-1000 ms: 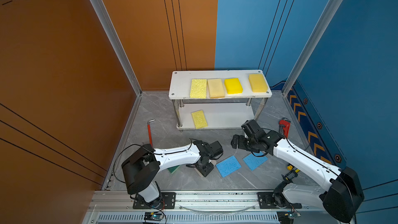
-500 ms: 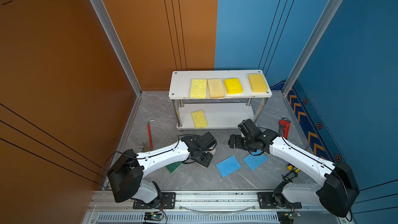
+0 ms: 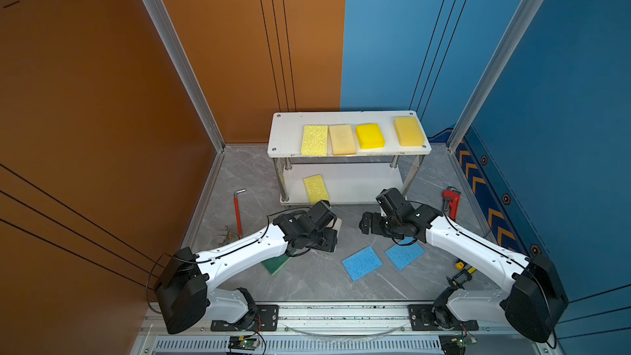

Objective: Arrange cleaning sponges on a shelf
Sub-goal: Place the cleaning sponge on the shelf.

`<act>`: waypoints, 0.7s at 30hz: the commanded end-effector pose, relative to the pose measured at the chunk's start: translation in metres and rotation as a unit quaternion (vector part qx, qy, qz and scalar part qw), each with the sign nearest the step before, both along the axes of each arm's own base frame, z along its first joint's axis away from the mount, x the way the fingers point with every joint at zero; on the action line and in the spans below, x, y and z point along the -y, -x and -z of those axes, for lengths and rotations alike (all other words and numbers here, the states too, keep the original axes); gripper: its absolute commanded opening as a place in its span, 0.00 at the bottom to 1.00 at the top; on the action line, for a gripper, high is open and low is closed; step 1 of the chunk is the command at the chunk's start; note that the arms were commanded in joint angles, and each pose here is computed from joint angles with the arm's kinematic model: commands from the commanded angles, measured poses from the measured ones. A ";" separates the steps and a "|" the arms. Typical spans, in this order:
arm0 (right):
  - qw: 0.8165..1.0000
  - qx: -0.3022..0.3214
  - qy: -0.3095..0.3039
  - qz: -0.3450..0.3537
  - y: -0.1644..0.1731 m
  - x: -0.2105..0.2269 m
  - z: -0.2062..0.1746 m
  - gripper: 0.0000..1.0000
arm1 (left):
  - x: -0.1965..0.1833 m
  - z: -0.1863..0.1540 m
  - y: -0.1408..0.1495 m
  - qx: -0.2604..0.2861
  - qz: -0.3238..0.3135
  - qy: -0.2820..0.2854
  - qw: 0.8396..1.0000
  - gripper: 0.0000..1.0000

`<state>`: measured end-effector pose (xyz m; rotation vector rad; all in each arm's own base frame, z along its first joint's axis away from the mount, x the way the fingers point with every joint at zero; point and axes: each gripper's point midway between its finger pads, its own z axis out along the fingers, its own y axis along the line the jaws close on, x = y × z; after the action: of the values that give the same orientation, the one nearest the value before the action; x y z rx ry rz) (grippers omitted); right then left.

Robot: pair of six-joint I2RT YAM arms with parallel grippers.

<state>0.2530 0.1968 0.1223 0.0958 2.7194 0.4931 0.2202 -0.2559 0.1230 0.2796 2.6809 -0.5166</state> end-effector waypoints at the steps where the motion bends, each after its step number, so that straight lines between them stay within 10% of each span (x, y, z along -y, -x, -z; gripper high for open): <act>1: 1.000 0.023 -0.012 -0.004 -0.004 0.001 -0.016 1.00 | 0.007 -0.019 -0.025 0.028 -0.050 0.054 0.997 0.63; 21: 0.999 0.022 -0.011 -0.026 -0.008 -0.008 -0.017 1.00 | 0.023 -0.025 -0.127 0.090 -0.124 0.019 0.988 0.62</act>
<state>0.2578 0.1972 0.1306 0.0709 2.6952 0.5068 0.3339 -0.2805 0.1459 -0.0249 2.5133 -0.4912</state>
